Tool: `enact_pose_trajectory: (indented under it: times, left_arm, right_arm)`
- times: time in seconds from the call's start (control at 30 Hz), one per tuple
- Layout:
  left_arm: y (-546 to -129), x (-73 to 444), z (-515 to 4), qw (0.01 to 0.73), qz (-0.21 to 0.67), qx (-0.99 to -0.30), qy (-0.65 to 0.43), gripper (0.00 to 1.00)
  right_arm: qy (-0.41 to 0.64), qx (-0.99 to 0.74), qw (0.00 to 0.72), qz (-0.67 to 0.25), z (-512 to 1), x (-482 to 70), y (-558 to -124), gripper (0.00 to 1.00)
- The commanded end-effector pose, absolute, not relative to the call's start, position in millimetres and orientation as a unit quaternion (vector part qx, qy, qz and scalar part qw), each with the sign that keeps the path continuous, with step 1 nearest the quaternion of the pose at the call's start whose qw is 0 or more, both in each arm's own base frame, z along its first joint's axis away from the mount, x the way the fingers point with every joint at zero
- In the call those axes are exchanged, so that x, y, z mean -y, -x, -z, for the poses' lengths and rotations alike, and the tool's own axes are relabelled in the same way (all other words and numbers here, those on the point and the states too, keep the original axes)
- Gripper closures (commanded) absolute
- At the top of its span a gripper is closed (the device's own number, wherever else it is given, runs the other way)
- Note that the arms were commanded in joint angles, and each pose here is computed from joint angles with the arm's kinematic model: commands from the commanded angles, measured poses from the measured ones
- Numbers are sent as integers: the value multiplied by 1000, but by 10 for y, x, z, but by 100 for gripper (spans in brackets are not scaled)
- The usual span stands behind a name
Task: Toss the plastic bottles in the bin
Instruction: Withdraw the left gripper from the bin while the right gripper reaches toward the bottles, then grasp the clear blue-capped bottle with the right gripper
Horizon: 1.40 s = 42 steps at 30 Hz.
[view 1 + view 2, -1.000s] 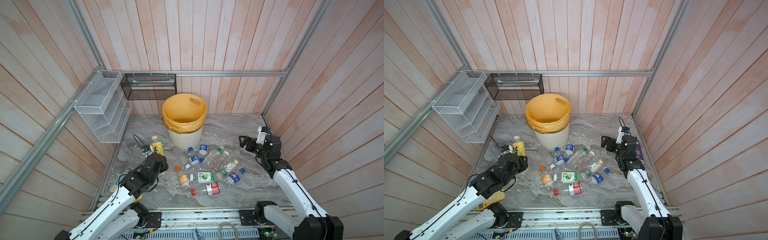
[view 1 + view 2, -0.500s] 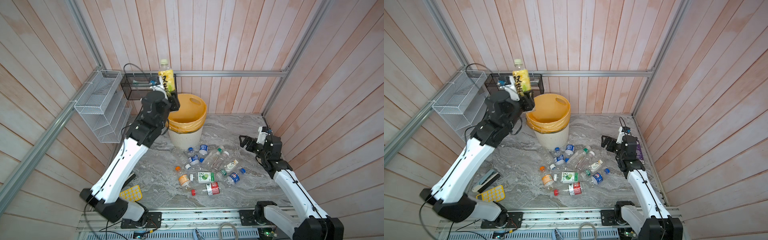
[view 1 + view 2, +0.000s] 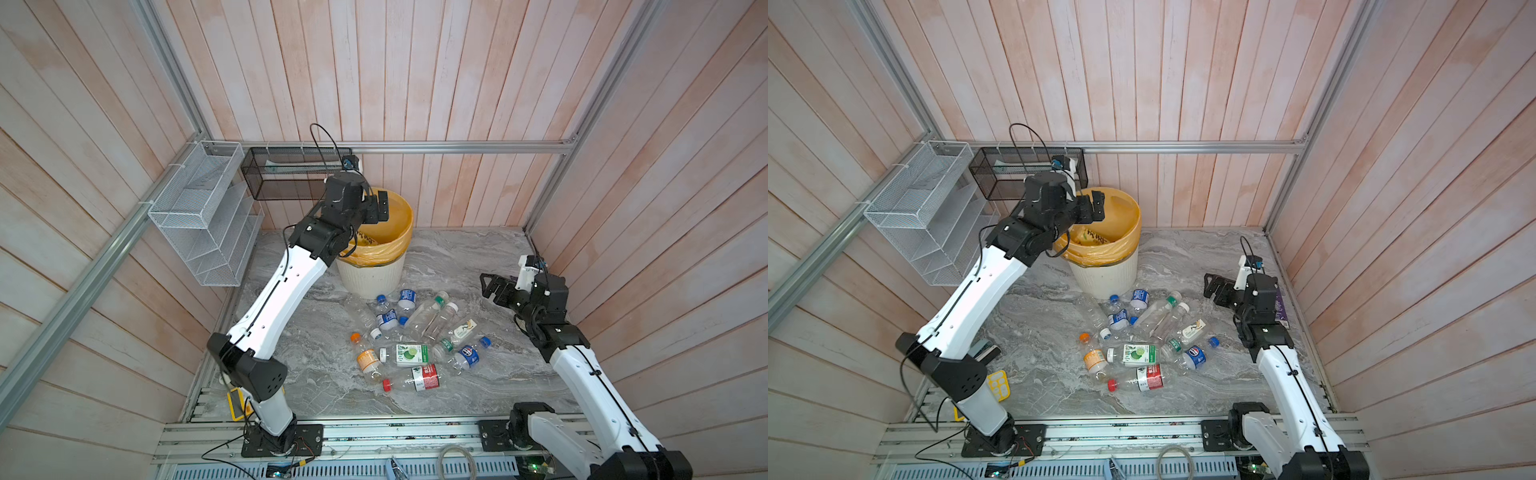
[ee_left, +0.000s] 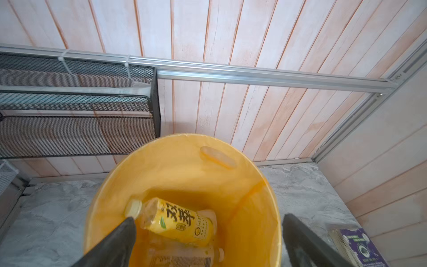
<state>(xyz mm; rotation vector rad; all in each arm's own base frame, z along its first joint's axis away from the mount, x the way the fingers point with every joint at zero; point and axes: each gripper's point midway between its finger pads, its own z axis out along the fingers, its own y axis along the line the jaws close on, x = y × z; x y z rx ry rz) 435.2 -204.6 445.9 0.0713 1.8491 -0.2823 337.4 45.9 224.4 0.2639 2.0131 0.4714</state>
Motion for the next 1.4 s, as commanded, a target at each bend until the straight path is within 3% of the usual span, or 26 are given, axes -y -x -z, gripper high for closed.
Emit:
enact_pose_trajectory:
  times: [0.0, 0.23, 0.5, 0.67, 1.37]
  left_arm:
    - [-4154, 1862, -4506, 625, 119, -771, -15, 0]
    - [-3597, 1370, -3930, 623, 100, -775, 39, 0]
    - [-3112, 925, -3059, 570, 74, -811, 103, 0]
    - [-3110, 632, -2851, 556, 39, -818, 141, 0]
    - [-3165, 693, -2556, 524, 59, -837, 147, 0]
  right_arm:
    - [-134, -849, 481, -174, -2054, -364, -3314, 1]
    - [-197, -861, 436, -174, -1702, -293, -3160, 1]
    - [-284, -860, 377, -195, -1141, -271, -2715, 0]
    - [-289, -871, 351, -185, -990, -283, -2529, 1]
    - [-282, -900, 256, -213, -598, -683, -2111, 11]
